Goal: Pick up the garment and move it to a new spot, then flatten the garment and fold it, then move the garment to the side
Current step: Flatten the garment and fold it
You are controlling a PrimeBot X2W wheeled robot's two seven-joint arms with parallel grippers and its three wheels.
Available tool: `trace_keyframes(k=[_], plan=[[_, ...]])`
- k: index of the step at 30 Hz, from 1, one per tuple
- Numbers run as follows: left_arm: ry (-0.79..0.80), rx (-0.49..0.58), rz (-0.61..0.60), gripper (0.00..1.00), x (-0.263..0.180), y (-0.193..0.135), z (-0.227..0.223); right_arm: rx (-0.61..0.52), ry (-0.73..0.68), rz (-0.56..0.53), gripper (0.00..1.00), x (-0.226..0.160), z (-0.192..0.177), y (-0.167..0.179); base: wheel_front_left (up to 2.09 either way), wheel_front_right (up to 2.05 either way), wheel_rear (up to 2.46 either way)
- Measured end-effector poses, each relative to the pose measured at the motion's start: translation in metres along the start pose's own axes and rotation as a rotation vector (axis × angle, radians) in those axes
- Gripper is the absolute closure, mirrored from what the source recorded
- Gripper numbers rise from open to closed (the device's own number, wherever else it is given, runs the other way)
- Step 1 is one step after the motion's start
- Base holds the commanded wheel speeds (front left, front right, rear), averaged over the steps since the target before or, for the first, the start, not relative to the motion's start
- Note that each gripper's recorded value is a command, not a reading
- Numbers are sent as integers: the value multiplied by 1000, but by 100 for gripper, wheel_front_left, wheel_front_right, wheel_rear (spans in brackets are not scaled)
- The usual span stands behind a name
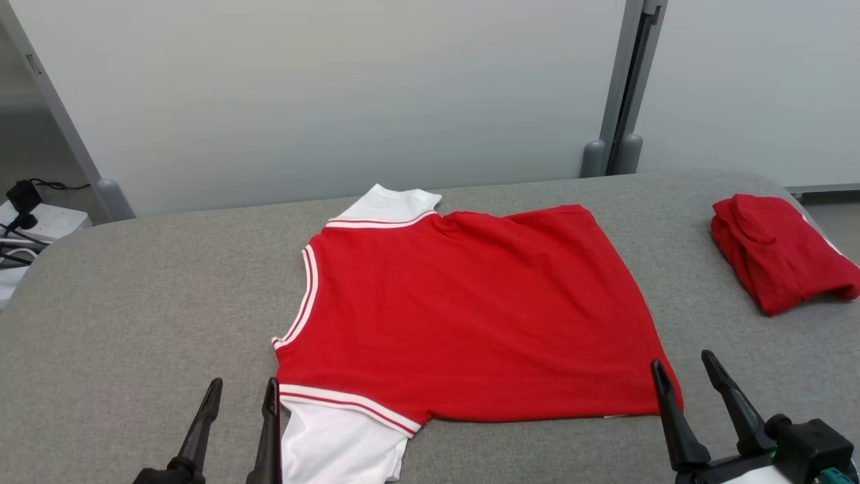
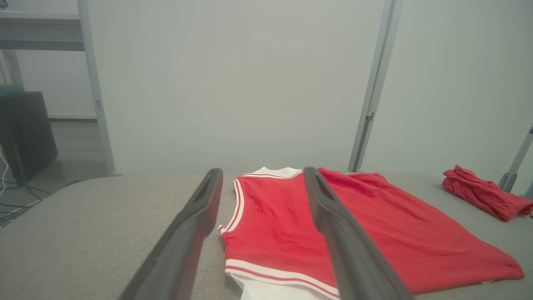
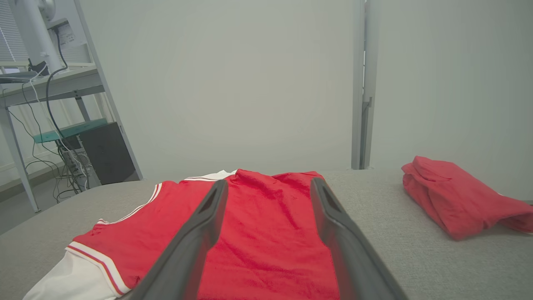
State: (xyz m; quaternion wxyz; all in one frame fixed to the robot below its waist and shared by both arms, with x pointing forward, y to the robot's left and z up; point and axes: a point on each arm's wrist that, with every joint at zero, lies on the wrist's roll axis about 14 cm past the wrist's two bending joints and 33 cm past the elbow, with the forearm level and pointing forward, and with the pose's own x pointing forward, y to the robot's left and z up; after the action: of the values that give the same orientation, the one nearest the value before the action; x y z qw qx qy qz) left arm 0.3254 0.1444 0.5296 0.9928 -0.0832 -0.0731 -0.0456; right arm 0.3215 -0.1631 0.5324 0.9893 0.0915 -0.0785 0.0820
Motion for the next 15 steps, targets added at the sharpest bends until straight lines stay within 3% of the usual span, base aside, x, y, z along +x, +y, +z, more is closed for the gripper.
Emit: trace_keyframes(k=[15], plan=[[17,-6,-6,0,-2,1,-5,13,5,17,0,1,-3,9,0,0,0]])
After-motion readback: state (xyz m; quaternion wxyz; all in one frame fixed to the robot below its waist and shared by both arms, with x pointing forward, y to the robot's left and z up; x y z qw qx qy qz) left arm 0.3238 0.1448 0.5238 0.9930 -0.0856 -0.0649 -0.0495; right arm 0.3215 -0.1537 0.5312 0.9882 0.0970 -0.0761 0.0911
